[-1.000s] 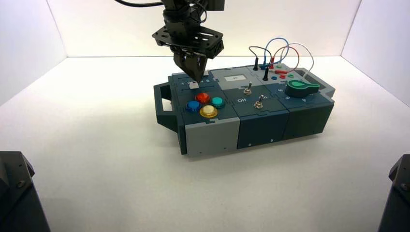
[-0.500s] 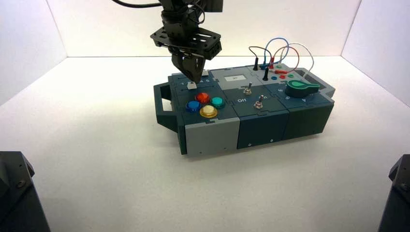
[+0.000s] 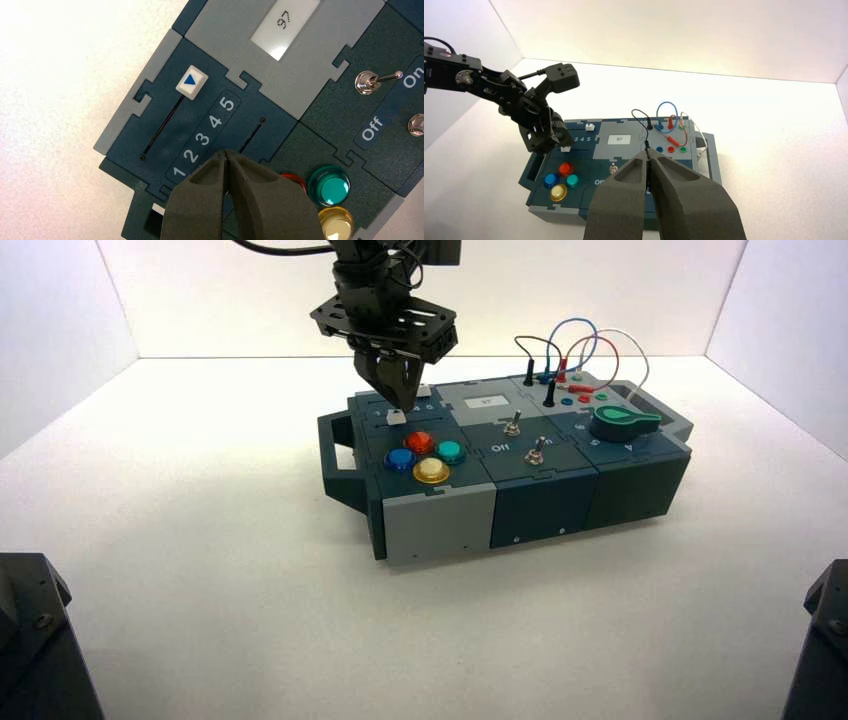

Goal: Move the bottom slider to position 1.

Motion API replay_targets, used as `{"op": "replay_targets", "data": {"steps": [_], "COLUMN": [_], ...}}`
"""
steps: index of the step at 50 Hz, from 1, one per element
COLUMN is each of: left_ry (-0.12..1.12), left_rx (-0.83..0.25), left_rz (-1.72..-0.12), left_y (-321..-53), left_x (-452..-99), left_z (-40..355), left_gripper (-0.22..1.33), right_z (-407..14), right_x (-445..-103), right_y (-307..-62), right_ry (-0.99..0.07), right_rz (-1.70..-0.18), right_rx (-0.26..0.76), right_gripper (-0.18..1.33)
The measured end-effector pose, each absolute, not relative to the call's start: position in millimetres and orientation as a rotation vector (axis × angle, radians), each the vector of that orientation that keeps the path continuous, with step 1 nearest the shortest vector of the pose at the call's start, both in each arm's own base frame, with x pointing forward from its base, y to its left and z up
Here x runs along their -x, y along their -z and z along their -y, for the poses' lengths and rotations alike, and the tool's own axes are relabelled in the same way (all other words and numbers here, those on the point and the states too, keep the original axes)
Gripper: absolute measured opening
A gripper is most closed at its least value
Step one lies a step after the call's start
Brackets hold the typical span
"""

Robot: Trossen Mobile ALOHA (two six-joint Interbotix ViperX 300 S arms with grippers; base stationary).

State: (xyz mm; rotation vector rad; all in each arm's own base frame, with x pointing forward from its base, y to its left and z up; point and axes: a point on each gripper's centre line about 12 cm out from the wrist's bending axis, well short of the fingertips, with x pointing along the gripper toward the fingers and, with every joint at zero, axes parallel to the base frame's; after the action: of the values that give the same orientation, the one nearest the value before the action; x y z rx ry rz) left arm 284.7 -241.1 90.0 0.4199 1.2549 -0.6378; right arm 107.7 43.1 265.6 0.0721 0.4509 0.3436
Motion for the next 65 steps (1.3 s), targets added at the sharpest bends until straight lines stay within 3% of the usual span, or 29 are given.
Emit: {"op": "replay_targets", "data": {"steps": [65], "left_ry": [0.631], "left_rx": [-0.428], "left_rz": [-1.281], "left_y": [-88.3], "left_x": [-269.1], "left_z": [226.2], "left_gripper": [-0.17], "right_z": [-43.2], "right_x": [-107.7], "right_y": [-265.0], "right_ry": [-0.344], "right_rz": [-0.453], "right_rx": [-0.075], "right_gripper": [-0.14]}}
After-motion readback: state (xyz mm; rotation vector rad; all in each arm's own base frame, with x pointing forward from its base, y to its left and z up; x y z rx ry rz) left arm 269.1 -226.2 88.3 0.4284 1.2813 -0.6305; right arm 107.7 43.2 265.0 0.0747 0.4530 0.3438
